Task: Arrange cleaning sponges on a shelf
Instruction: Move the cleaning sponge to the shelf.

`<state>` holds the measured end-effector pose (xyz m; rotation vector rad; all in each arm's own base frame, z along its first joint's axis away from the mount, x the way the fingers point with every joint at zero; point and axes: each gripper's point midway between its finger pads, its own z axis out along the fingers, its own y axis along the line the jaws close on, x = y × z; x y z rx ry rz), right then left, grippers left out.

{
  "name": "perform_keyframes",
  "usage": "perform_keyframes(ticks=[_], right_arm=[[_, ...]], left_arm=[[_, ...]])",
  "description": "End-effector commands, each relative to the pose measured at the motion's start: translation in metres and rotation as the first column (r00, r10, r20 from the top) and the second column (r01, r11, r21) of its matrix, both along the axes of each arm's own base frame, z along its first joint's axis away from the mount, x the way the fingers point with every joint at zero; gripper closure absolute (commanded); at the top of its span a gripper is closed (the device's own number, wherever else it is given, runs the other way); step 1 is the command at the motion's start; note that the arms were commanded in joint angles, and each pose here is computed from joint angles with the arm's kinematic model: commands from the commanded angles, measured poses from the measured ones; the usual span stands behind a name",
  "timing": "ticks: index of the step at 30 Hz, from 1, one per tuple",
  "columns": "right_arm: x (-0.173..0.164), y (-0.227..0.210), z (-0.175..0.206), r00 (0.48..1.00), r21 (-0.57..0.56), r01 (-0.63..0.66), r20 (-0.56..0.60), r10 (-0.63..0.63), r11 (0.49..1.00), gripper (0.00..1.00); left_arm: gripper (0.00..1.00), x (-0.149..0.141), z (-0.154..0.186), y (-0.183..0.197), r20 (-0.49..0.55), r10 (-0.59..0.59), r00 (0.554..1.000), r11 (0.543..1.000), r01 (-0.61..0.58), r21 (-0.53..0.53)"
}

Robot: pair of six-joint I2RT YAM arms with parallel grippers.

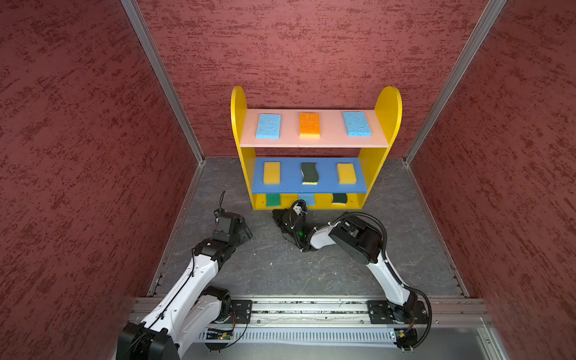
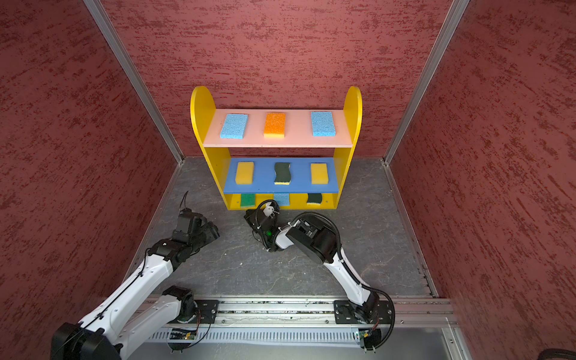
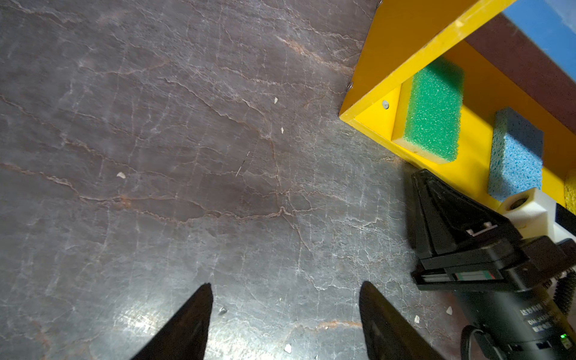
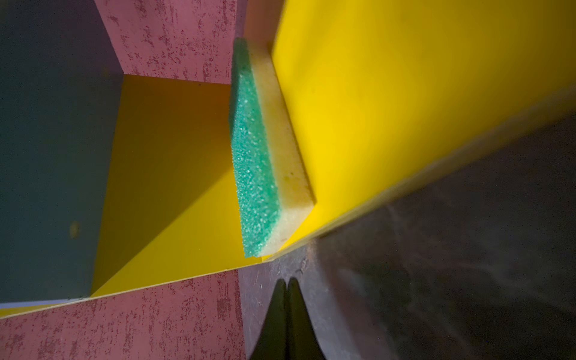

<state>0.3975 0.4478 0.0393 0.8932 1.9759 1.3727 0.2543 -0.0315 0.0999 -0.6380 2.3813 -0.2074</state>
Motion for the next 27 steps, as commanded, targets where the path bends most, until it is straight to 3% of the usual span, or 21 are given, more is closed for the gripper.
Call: perform_keyframes(ticks=[1,27], right_arm=[[0.003,0.001,-0.009,0.999,-0.004,0.035,-0.014,-0.035,0.999,0.94],[0.009,0.005,-0.03,0.994,-0.041,0.096,-0.05,-0.098,0.995,0.95]], left_arm=[[0.25,0.006,0.012,0.001,0.039,0.006,0.999,1.0,-0.006,-0.012],[0.25,0.005,0.0,0.002,0.02,0.032,0.999,0.998,-0.031,-0.047]])
